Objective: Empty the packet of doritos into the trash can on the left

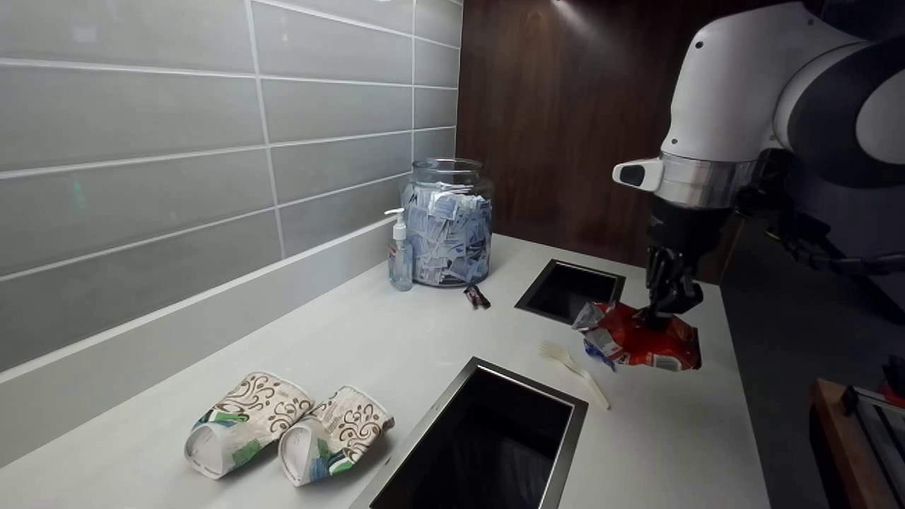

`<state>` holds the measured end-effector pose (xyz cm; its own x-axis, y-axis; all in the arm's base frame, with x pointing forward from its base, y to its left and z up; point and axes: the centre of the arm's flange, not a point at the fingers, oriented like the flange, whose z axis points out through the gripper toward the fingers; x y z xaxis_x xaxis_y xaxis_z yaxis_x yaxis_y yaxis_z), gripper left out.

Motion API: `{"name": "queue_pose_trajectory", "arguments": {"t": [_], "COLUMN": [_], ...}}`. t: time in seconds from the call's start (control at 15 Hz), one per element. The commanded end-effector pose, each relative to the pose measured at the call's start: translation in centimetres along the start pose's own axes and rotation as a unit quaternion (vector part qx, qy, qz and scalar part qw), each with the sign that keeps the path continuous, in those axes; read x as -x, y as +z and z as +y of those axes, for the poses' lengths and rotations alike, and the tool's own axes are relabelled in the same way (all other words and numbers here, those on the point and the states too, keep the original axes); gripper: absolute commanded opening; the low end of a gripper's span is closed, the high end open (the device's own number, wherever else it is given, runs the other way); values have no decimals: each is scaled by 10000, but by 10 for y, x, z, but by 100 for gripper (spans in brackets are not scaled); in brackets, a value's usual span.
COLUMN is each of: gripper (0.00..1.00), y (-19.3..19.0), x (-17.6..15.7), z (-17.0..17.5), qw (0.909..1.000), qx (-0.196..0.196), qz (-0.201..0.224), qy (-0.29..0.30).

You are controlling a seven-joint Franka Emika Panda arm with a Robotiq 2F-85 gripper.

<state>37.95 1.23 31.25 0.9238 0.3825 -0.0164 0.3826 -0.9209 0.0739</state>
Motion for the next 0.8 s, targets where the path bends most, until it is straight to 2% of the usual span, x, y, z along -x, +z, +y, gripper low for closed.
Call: {"name": "queue_pose_trajectory", "arguments": {"t": [0.0,0.13,0.2,0.33,0.4,0.73], "gripper": [0,4,27,30,36,73], "y": [26,30,31,30,29,21], "x": [26,27,28,29,30,31], "z": [-7,-6,-5,-3,-3,-2], "qw": [9995,9992,9990,9990,9989,9986], "qx": [-78,-53,-41,-22,4,33], "qz": [-295,-385,-444,-456,-477,-519], "qy": [8,32,20,2,8,1]}}
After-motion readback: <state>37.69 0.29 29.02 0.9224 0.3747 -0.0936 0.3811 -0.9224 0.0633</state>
